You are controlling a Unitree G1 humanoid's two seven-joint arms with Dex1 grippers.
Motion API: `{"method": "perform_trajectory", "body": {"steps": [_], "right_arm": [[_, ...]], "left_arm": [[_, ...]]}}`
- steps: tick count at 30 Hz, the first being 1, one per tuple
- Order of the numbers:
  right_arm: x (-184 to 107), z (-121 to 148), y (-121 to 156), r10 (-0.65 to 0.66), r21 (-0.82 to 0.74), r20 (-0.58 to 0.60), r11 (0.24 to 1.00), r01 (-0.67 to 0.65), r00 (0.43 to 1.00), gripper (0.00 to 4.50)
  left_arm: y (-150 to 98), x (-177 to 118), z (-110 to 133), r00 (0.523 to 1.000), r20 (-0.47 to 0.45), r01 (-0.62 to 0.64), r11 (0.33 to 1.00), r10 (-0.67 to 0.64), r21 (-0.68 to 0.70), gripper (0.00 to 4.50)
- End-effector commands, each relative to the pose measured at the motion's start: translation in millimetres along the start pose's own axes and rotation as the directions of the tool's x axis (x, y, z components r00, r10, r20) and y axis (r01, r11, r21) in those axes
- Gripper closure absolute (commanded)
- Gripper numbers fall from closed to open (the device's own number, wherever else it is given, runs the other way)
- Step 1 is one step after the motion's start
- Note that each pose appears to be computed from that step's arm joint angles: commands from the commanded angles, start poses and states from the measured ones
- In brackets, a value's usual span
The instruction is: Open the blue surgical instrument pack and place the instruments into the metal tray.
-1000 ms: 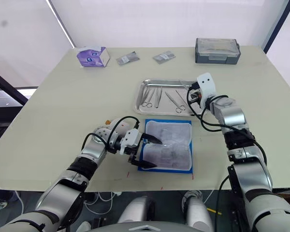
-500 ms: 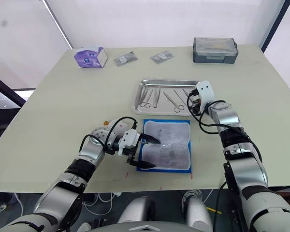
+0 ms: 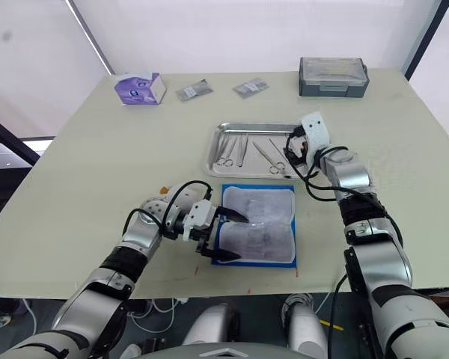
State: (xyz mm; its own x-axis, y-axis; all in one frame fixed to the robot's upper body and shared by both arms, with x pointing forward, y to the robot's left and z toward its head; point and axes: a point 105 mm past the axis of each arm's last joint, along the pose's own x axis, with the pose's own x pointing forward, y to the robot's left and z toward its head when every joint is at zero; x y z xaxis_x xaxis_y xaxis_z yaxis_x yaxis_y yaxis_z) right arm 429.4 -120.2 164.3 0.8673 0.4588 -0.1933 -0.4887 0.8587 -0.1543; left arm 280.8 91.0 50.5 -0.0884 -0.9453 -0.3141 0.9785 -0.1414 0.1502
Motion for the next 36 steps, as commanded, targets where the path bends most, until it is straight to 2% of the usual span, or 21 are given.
{"method": "perform_trajectory", "body": {"steps": [1,7,11,17,21,24,30,35,36], "right_arm": [[-15.1,22.0,1.2,0.026,-0.035,0.103,0.999,-0.023,0.994,0.03],[-46.7,29.2,12.1,0.105,-0.058,0.224,0.994,-0.094,0.969,0.03],[-72.5,22.1,15.4,0.150,-0.064,0.273,0.988,-0.137,0.950,0.03],[-103.1,6.5,16.7,0.197,-0.081,0.309,0.980,-0.180,0.930,0.03],[-125.1,-8.7,15.3,0.218,-0.057,0.315,0.976,-0.211,0.924,0.03],[-144.7,-24.3,10.9,0.224,-0.017,0.294,0.973,-0.229,0.929,0.03],[-184.3,-56.3,2.8,0.207,0.041,0.234,0.974,-0.222,0.950,0.03],[-209.8,-76.4,-0.5,0.172,0.053,0.209,0.981,-0.186,0.963,0.03],[-217.7,-83.4,-1.9,0.152,0.051,0.202,0.985,-0.165,0.968,0.03]], "left_arm": [[-6.2,0.8,-7.8,1.000,0.002,-0.014,0.997,0.014,-0.075,0.00],[10.4,-12.7,31.4,0.980,0.155,-0.121,0.991,0.128,-0.057,0.00],[24.0,-29.3,63.1,0.943,0.242,-0.226,0.973,0.230,-0.044,0.00],[32.3,-60.1,93.6,0.877,0.302,-0.369,0.926,0.374,-0.077,0.00],[31.7,-90.0,96.1,0.826,0.272,-0.482,0.869,0.494,-0.117,0.00],[25.4,-120.3,89.5,0.765,0.226,-0.581,0.798,0.603,-0.161,0.00],[-4.7,-171.6,60.2,0.645,0.072,-0.734,0.643,0.761,-0.218,0.00],[-26.1,-192.0,42.7,0.565,-0.036,-0.809,0.545,0.824,-0.218,0.00],[-36.3,-197.1,32.3,0.546,-0.075,-0.823,0.517,0.835,-0.236,0.00]]}}
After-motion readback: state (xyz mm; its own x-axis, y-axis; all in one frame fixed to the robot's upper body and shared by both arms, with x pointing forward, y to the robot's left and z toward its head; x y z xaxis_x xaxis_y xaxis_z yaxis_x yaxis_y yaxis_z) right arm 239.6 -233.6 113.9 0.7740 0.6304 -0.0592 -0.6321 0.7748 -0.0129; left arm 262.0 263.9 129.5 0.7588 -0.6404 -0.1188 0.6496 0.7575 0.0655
